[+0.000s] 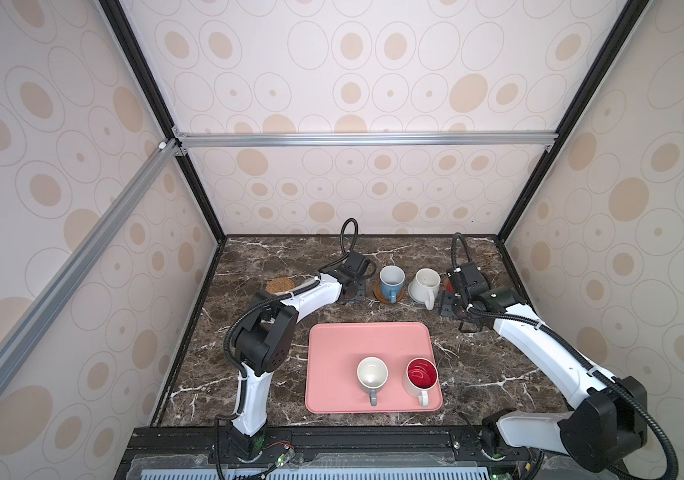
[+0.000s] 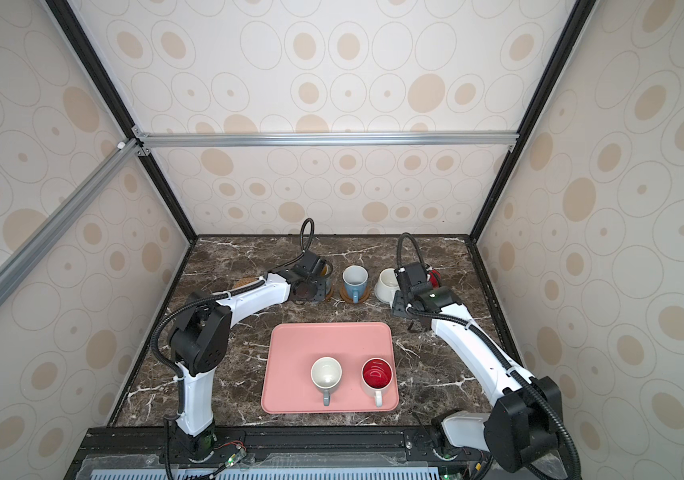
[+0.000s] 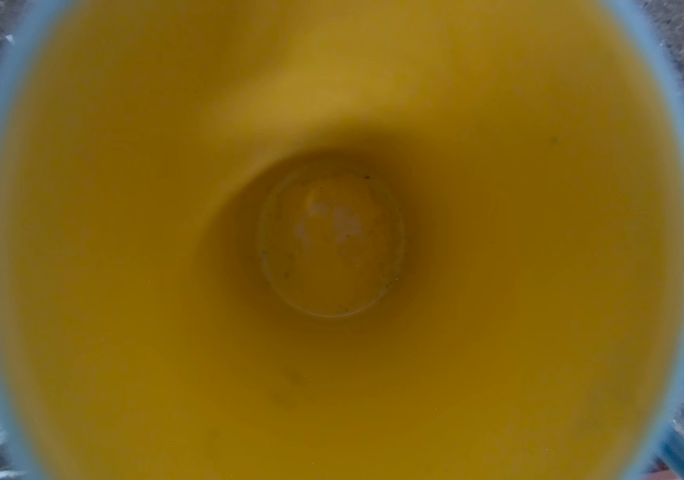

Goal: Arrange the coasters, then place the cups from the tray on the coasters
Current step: 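Lower the yellow mug onto the brown wooden coaster beside the blue floral mug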

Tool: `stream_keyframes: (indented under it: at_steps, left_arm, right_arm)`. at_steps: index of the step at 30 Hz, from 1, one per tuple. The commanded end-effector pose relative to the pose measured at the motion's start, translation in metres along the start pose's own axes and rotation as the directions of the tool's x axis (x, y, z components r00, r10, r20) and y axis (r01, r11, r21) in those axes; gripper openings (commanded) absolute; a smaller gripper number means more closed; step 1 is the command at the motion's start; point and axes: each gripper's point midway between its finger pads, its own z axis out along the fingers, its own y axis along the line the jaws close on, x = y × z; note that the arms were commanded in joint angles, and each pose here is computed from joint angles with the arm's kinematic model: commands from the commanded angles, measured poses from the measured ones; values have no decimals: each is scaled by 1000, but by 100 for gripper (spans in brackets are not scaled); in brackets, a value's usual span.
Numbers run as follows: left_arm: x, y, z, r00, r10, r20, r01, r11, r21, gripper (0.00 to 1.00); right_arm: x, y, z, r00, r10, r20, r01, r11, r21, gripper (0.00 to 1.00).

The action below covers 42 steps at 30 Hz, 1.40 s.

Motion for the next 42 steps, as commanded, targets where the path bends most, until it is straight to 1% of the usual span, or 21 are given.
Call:
stream_keyframes:
  at_steps: [1,18,26,35,42]
  left_arm:
    - [-26,-10,-11,996,-28,86,27,999,17,18]
    - [-22,-15,-13,996,-38,85,36,999,24,28]
    - [-22,-19,-20,995,-51,91,47,998,42,30]
    - [-24,-26,-34,991,-90,102,79,991,108,32]
    - [-19,-23,-36,991,-95,97,85,991,105,33]
  right_arm:
    - [2,-7,1,1000,8,-4,-8,1000,19,70]
    - [3,-7,3,1000,8,-9,-7,1000,19,70]
    - [2,-4,3,1000,9,-8,-8,1000,11,70]
    - [1,-4,3,1000,6,-8,-6,1000,8,70]
    - [-1,-3,2,1000,4,-6,-4,1000,4,70]
